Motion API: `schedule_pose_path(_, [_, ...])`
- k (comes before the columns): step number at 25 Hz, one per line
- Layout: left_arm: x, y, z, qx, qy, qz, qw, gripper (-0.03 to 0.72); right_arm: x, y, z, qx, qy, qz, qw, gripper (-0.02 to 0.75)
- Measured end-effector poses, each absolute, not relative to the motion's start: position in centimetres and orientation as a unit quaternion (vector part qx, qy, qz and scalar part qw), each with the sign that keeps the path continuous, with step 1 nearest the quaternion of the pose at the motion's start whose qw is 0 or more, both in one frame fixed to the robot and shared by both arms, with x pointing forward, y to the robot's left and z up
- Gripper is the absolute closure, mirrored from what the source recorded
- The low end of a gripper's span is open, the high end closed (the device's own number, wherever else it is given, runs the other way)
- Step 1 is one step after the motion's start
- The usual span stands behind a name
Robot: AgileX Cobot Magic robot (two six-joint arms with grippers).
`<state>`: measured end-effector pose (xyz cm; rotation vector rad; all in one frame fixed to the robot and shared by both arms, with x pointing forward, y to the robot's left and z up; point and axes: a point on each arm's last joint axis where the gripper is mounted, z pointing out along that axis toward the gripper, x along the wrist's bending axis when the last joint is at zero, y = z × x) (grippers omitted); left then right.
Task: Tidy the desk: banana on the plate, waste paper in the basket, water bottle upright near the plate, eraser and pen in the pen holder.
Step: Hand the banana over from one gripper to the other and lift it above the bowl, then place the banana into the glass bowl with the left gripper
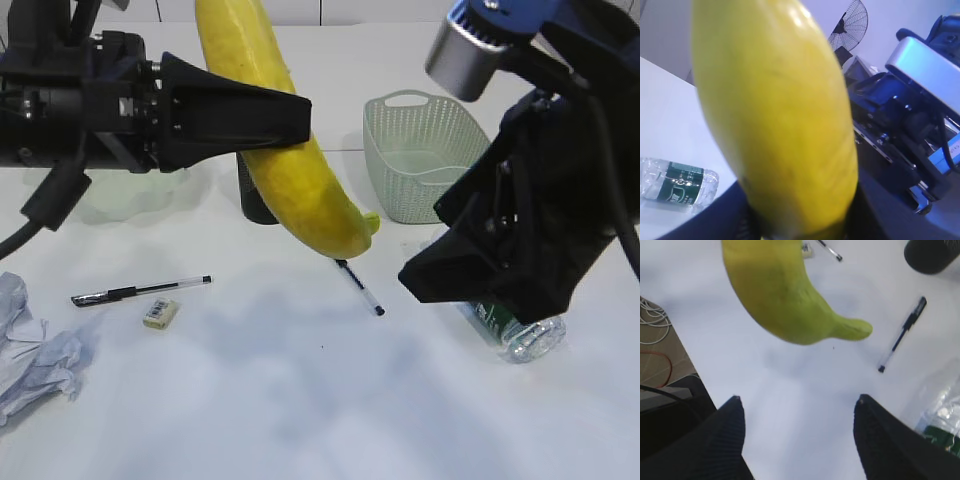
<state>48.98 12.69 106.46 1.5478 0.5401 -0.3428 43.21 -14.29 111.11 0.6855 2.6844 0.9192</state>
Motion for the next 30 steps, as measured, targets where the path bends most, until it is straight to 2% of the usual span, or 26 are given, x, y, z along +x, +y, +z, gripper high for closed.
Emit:
schedule_pose_path(4, [49.1,12.7,106.5,0.688,0.245,-0.144,0.668,0.382,43.2,-15.2,110.6,0.286,0.915,0.264,0.107,0.232])
schedule_pose_path(9, [48.8,13.4,107.9,0.700,0.260,-0.072,0.661,0.382,43.1,-16.6,110.0,0.341,0.913,0.191,0.115,0.231])
schedule_pose_path(16, [49.0,14.7,108.8,0.698,0.283,-0.034,0.656,0.382,42.4,-17.5,111.3,0.364,0.897,0.208,0.141,0.230])
schedule_pose_path(21, [50.1,16.7,108.2,0.705,0.326,-0.001,0.630,0.382,42.0,-18.2,111.7,0.382,0.889,0.199,0.156,0.229])
schedule_pose_path(30, [52.8,21.2,107.0,0.699,0.425,0.125,0.561,0.382,41.2,-19.1,111.4,0.408,0.891,0.147,0.134,0.229])
